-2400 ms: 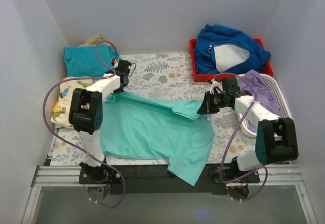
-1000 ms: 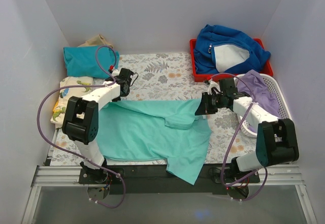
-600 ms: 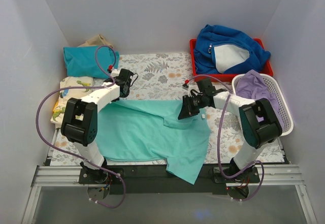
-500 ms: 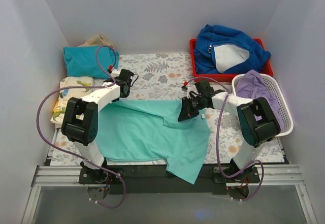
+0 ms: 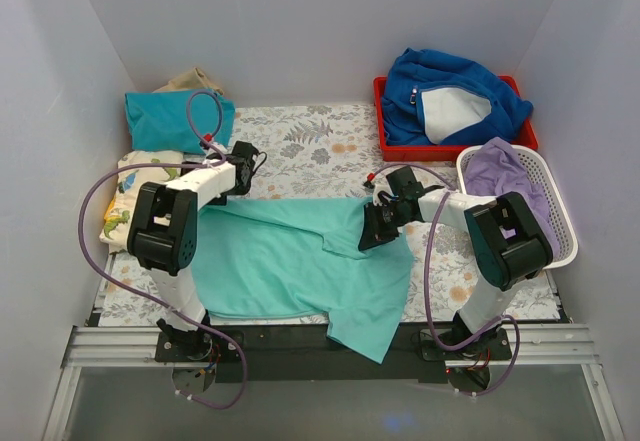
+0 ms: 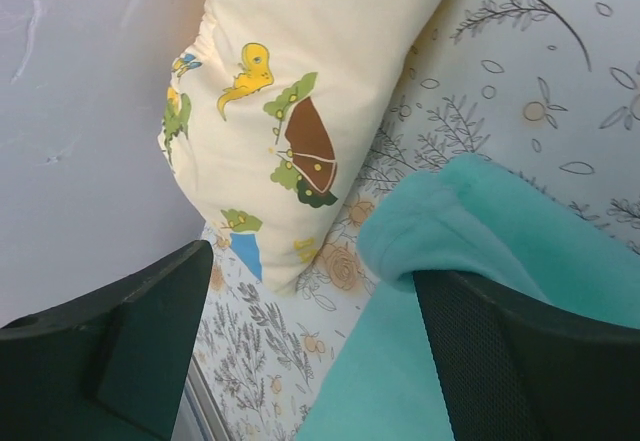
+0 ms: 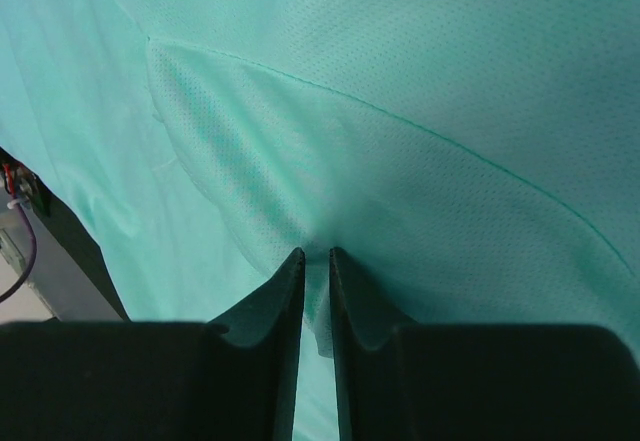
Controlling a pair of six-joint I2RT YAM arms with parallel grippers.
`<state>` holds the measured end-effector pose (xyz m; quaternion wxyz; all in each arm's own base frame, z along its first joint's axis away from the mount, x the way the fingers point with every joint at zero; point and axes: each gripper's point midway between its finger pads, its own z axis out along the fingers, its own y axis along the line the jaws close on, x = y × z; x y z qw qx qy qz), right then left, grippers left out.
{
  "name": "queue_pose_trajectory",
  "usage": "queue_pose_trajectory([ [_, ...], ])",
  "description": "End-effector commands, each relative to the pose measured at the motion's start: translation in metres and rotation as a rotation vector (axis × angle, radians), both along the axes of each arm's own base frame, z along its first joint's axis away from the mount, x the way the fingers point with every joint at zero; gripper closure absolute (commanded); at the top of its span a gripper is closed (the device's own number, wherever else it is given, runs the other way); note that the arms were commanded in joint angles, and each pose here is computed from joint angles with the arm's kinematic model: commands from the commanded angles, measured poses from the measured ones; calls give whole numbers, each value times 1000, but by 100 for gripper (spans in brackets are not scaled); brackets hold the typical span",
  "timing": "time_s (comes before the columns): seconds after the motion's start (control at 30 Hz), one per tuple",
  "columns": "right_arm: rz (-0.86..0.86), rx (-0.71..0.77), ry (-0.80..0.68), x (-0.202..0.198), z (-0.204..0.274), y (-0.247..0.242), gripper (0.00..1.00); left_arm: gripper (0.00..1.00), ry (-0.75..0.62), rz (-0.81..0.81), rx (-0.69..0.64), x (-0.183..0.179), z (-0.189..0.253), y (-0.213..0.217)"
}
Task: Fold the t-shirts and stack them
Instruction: Fold the tshirt
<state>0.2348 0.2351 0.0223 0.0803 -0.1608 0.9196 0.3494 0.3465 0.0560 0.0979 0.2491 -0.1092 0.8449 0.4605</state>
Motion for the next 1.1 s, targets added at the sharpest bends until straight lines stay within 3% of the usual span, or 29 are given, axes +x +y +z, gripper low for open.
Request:
queue_pose_trajectory([
  [0.0,3,-27,-29,2,-3,-5,78,20,-102,77,77,0,27,15],
  [0.53,-30,-174,-15,-16,-27,-35,78,17,-205,91,93,-4,64,26],
  [0.77,-13,-162,-28,-14,-18,-33,79,17,-226,31,-55,-1,72,14],
  [1.07,15,-39,-221,15,57,-13,78,17,-106,-165,-438,37,21,-51],
])
